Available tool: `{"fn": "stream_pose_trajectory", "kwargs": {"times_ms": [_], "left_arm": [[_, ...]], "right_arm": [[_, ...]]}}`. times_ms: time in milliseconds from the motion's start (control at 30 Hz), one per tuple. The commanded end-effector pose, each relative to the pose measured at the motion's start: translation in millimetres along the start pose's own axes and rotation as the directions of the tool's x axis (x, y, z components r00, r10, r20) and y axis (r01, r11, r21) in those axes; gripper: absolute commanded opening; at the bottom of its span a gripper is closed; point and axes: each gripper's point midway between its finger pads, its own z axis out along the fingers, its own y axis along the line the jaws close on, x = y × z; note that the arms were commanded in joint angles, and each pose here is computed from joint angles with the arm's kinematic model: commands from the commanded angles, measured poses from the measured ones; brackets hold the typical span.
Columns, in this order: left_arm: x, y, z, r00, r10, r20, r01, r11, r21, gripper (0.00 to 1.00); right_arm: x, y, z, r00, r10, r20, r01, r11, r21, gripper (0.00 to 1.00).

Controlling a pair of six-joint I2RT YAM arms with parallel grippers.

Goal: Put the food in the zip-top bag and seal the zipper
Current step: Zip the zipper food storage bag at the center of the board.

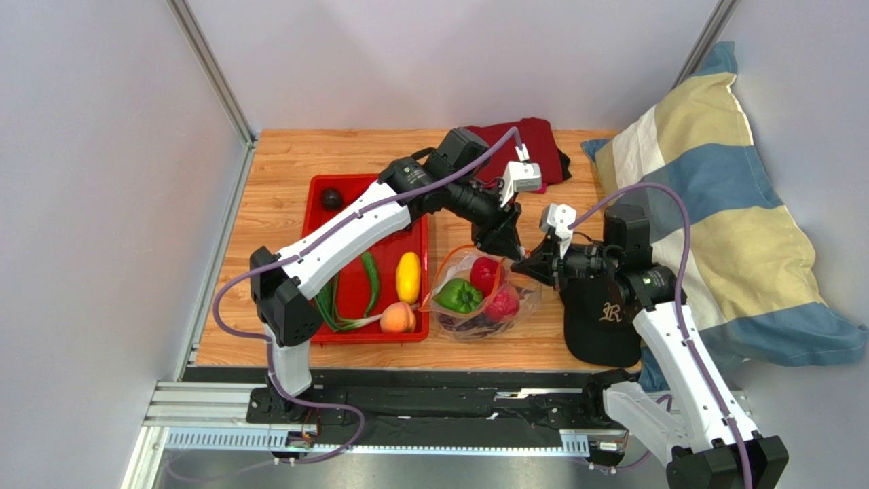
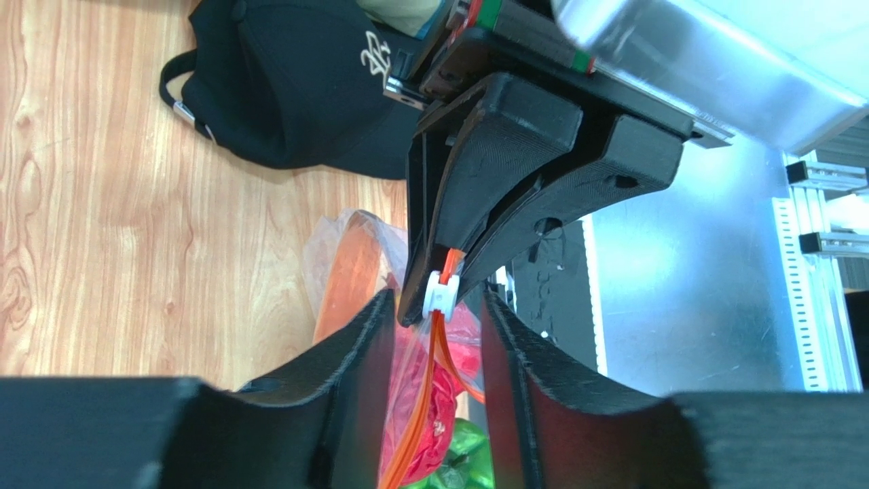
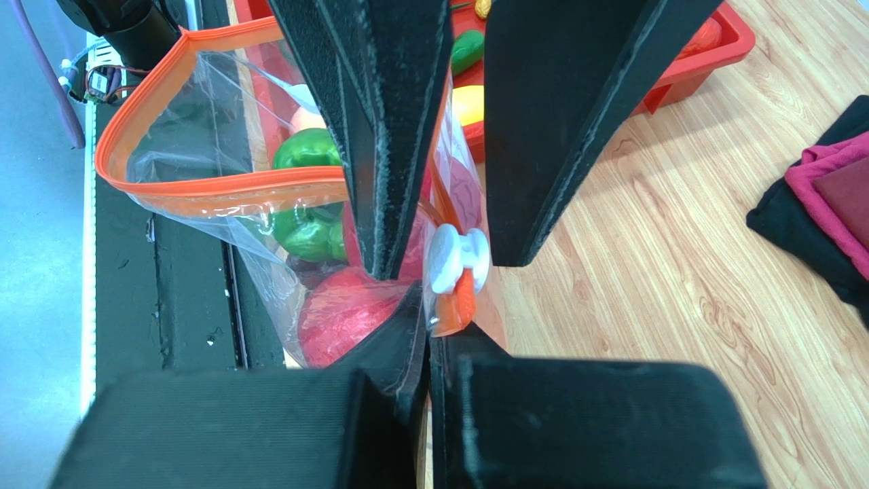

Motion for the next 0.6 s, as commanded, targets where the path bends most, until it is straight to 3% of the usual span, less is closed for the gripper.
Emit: {"fn": "stream_pose_trajectory", "kwargs": {"times_ms": [0, 333, 467, 567], "left_arm": [[-22.2, -11.0, -5.8, 0.998, 0.044, 0.052, -0.045, 0.999, 0.020, 0.42], [-19.4, -8.6, 0.1, 0.998, 0.022, 0.051, -0.024, 0.999, 0.037, 0.41], [-19.1, -9.2, 1.0, 0.998, 0.022, 0.052, -0.025, 0.999, 0.046, 0.32], [-17.2, -9.6, 0.1, 0.999, 0.027, 0.048, -0.029, 0.999, 0.043, 0.17]], "right_arm": [[-24.7, -0.8, -2.0, 0.995, -0.081, 0.057, 0.081, 0.997, -0.005, 0.00], [-26.8, -0.1, 0.1, 0.995, -0.075, 0.069, 0.077, 0.997, -0.016, 0.00], [-26.1, -1.2, 0.5, 0.995, -0.070, 0.064, 0.071, 0.997, -0.012, 0.00], [-25.1, -1.8, 1.0, 0.996, -0.065, 0.063, 0.066, 0.998, -0.009, 0.00]]}}
